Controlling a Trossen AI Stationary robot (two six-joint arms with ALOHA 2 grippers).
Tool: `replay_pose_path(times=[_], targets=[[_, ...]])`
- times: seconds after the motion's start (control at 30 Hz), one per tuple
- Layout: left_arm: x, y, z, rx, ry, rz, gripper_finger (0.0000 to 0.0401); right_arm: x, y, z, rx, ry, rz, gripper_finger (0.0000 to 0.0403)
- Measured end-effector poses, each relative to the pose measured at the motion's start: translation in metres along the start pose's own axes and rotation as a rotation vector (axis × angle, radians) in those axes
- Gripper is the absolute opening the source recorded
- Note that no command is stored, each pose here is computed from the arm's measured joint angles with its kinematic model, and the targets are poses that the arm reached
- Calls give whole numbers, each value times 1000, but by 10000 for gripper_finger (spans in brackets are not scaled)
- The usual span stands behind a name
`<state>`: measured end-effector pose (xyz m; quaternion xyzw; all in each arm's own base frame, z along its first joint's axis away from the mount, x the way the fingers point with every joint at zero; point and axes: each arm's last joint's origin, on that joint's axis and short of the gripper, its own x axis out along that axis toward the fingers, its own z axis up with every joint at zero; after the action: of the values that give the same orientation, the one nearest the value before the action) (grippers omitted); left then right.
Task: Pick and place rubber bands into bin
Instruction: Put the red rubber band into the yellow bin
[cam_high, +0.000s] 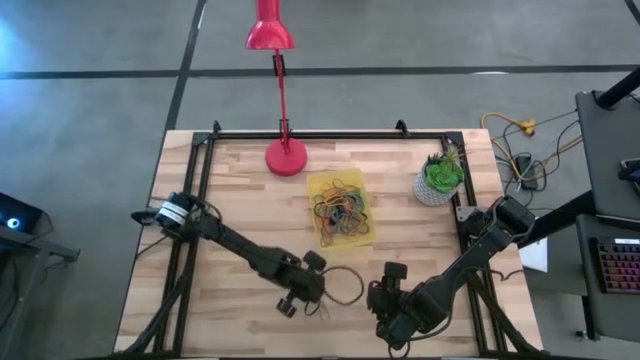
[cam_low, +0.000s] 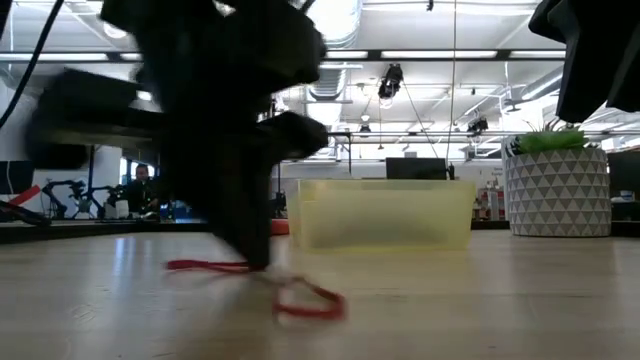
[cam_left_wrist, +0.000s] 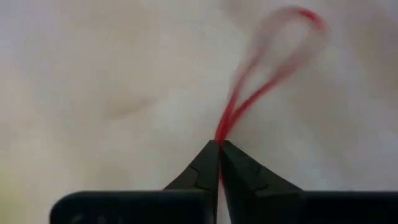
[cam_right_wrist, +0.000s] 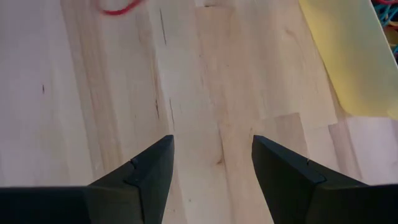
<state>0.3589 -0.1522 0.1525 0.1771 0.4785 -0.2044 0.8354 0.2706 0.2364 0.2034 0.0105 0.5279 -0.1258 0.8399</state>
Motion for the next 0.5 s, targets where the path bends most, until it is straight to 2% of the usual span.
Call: replay_pose_path(times=[0.13, 0.37, 0.43, 0.5], targets=[[-33, 12, 19, 28, -37, 137, 1, 0, 0, 0, 6, 0, -1, 203], [-106, 27, 45, 60, -130, 274, 1, 0, -2, -2, -2, 10, -17, 203], [-119, 31, 45, 31, -170, 232, 0, 1, -3, -3, -7, 16, -26, 203], [-115, 32, 40, -23, -178, 108, 0, 1, -3, -3, -9, 18, -28, 203]])
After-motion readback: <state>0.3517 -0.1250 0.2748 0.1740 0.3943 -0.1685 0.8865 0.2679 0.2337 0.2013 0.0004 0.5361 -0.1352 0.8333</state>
